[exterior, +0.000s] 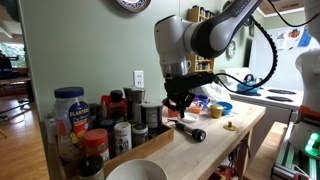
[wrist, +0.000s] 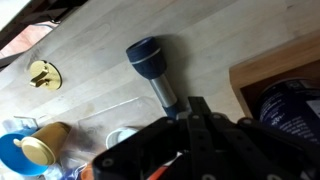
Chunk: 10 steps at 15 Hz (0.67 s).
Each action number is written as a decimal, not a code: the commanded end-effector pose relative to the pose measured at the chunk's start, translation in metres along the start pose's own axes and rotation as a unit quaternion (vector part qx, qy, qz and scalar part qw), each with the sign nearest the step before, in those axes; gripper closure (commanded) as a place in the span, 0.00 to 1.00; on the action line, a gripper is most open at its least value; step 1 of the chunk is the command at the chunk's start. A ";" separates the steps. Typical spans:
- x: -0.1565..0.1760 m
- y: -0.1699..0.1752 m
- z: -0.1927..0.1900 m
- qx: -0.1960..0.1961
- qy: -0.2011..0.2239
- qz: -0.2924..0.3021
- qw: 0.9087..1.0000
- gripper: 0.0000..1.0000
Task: Turn the flashlight switch off
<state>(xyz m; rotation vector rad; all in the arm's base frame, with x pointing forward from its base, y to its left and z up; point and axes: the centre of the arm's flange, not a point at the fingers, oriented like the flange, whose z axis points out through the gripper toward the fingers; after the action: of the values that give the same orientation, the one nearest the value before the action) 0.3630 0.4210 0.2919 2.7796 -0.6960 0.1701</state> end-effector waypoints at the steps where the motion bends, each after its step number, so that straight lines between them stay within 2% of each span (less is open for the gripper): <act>1: -0.001 0.031 -0.023 0.005 0.016 0.005 1.000 0.66; 5: 0.002 0.046 -0.051 0.031 0.027 -0.015 0.999 0.38; 10: 0.004 0.061 -0.089 0.073 0.053 -0.103 0.991 0.01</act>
<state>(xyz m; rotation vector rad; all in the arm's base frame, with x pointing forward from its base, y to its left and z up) 0.3461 0.4084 0.3702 2.8781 -0.5186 0.2928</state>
